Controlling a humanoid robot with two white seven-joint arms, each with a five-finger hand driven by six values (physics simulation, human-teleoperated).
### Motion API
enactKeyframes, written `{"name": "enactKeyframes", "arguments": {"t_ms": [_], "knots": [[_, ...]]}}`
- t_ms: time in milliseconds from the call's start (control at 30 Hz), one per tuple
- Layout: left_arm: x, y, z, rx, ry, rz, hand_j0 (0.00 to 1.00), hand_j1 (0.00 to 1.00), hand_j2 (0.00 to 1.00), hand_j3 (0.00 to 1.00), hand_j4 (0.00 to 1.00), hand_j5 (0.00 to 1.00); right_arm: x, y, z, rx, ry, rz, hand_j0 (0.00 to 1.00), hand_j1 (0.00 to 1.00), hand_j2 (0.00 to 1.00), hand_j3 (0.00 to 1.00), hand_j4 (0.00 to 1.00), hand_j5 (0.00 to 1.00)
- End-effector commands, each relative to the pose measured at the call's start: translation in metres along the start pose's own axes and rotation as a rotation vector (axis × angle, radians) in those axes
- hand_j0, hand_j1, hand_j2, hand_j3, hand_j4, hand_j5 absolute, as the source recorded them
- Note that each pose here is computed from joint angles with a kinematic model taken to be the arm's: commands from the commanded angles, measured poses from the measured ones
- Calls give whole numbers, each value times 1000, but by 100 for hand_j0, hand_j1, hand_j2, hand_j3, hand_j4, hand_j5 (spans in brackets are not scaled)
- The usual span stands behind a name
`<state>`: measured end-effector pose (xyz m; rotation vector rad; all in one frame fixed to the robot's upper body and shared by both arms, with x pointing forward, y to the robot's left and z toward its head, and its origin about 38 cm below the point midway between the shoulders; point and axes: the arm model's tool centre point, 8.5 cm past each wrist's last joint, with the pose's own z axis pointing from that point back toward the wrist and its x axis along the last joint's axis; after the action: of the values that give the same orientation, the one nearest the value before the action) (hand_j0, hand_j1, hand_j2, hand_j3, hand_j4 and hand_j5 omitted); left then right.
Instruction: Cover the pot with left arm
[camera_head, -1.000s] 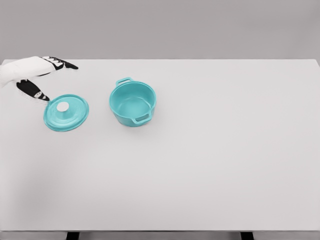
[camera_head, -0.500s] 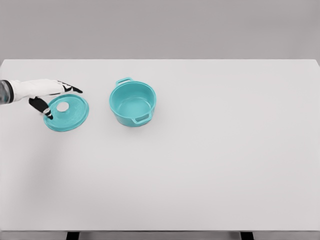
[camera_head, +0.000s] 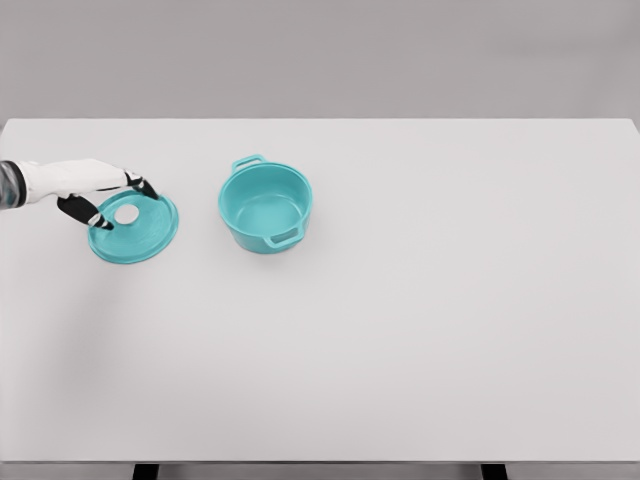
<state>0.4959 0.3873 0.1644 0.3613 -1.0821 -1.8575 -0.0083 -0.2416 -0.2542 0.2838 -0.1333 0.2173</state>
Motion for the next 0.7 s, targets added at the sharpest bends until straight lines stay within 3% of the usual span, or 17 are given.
{"name": "enactKeyframes", "arguments": {"t_ms": [0,233,300,567,667], "knots": [[-1,0,0,2,2,5,63,63,63,63,63,63,0,0,0,0,0,0,100,100,100,100,100,100],[-4,-12,-4,-36,18,10,64,64,64,64,64,64,0,0,0,0,0,0,100,100,100,100,100,100],[-7,-13,-3,-36,25,16,53,53,53,53,53,53,0,0,0,2,0,0,100,100,100,100,100,100],[-9,-19,0,-38,29,27,49,49,49,49,49,49,0,0,0,0,0,0,100,100,100,100,100,100],[-7,-20,-2,-35,19,31,39,39,39,39,39,39,0,0,0,0,0,0,100,100,100,100,100,100]]}}
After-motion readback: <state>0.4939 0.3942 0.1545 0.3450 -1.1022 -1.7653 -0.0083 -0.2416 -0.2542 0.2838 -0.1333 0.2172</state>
